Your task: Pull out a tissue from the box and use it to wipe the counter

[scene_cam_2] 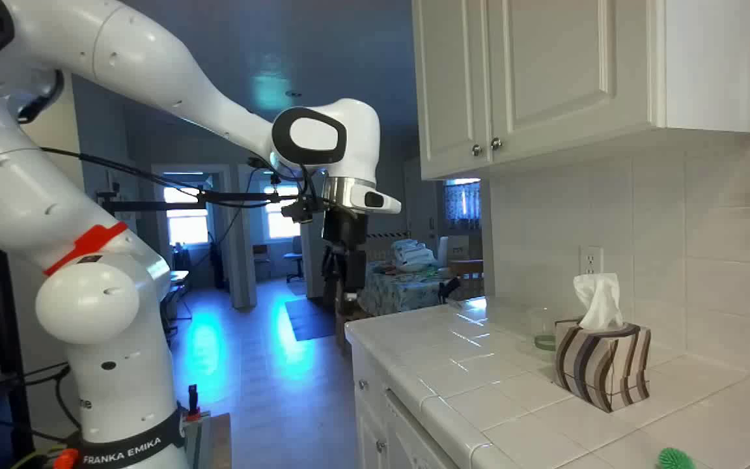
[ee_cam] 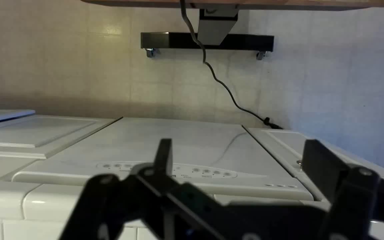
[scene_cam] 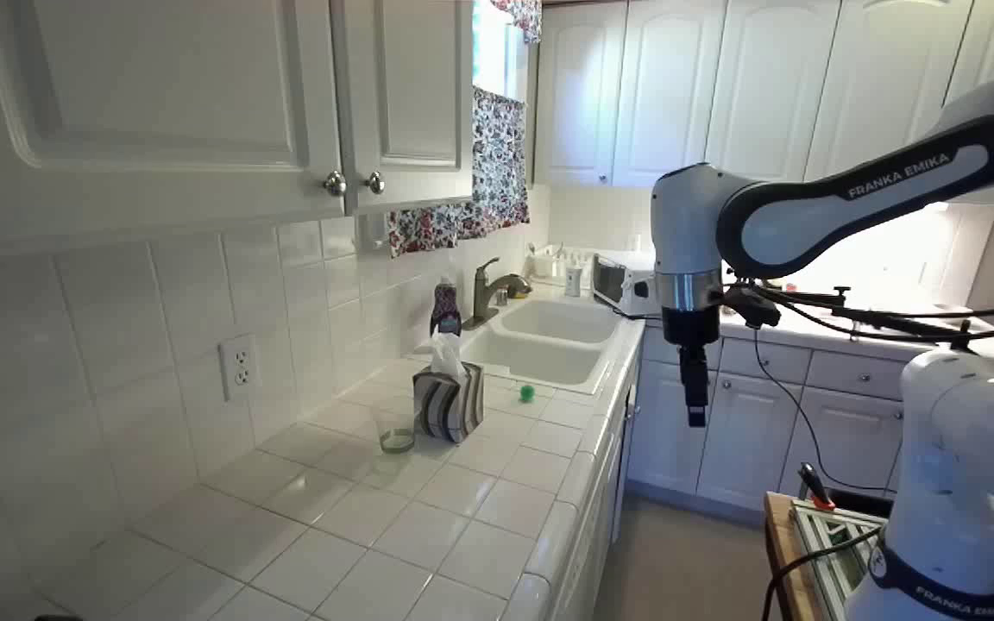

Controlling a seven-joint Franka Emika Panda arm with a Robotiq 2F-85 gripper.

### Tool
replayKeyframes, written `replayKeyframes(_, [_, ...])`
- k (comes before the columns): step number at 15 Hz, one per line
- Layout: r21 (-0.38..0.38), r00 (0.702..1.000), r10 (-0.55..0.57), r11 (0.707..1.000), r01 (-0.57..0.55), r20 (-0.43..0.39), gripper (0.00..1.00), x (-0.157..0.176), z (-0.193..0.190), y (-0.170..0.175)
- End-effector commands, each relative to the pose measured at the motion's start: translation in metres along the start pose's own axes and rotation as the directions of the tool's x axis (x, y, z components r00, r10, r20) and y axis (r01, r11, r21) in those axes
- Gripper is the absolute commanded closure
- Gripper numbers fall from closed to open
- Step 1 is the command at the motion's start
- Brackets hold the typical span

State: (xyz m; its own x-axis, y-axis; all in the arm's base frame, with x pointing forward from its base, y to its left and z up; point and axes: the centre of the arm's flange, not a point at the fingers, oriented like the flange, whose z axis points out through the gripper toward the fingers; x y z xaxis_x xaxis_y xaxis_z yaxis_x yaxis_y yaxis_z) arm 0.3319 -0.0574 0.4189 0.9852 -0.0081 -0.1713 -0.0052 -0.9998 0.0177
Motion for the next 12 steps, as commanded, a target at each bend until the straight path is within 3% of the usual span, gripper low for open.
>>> replayKeyframes(1, [0.000, 1.000, 0.000, 1.000, 0.000, 0.000, 0.00, 0.000, 0.000, 0.000])
replayKeyframes(10, [0.000, 1.000, 0.000, 1.000, 0.000, 0.000, 0.00, 0.000, 0.000, 0.000])
replayKeyframes(12, [0.015, 0.994, 0.109, 0.994, -0.109, 0.017, 0.00, 0.015, 0.000, 0.010])
